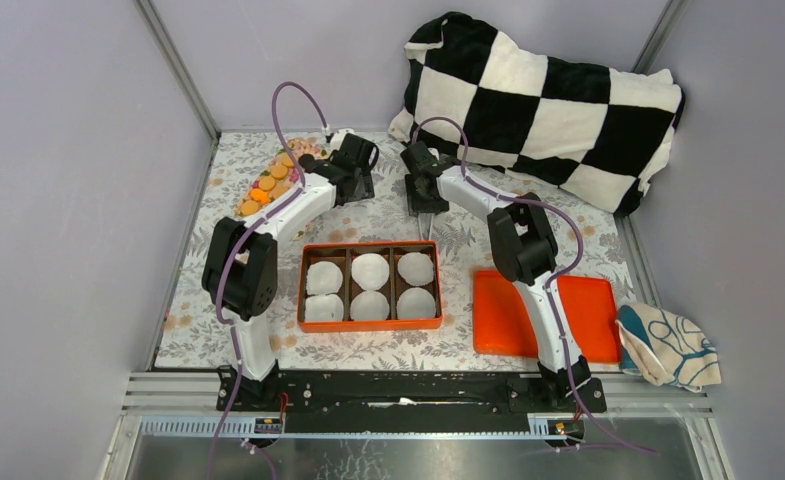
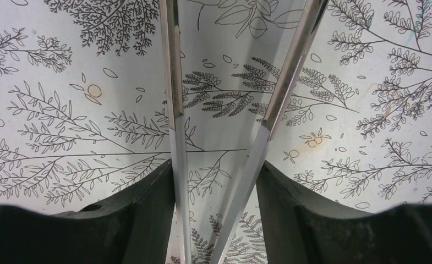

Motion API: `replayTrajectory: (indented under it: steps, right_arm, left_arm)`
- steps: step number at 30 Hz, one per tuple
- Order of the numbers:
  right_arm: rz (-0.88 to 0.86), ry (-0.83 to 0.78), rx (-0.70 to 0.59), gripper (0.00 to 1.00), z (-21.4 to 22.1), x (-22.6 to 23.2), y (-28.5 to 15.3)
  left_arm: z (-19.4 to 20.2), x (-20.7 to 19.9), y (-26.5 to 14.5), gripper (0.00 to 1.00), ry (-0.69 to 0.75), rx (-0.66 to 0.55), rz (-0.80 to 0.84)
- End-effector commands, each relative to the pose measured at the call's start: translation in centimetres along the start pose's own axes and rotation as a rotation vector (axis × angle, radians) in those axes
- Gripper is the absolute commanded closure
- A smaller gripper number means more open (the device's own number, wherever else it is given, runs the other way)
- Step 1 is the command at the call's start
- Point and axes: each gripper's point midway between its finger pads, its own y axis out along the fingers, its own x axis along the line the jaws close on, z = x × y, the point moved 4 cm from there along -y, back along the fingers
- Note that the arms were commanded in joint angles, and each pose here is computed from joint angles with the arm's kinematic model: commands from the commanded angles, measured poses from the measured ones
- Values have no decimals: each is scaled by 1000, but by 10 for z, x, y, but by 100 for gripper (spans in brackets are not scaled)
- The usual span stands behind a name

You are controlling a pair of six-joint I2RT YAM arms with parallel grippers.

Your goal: Pack the cookies

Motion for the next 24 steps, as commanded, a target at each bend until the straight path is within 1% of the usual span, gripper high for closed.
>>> replayTrajectory:
  steps: [1, 3, 7, 10, 14, 21, 24]
  right_arm:
    - [113, -97, 190, 46, 43, -26, -2]
    - [127, -107, 164, 51, 33, -29, -12]
    - [154, -119, 70, 67, 9, -36, -41]
    - [174, -127, -1, 69, -9, -42, -64]
    - [177, -115, -67, 70, -26, -46, -94]
    - [138, -89, -133, 68, -31, -51, -146]
    - [123, -74, -158, 64, -30, -55, -167]
  left_arm:
    - [-1, -1, 6, 29, -8, -18, 8]
    - [-2, 1, 7, 29, -6, -17, 2]
    - [-3, 6, 14, 28, -18, -7, -7]
    - [-5, 8, 17, 28, -31, 0, 0]
    - [-10, 7, 16, 28, -40, -3, 9]
    - [-16, 5, 15, 28, -40, -5, 31]
    - [-19, 1, 16, 28, -41, -5, 49]
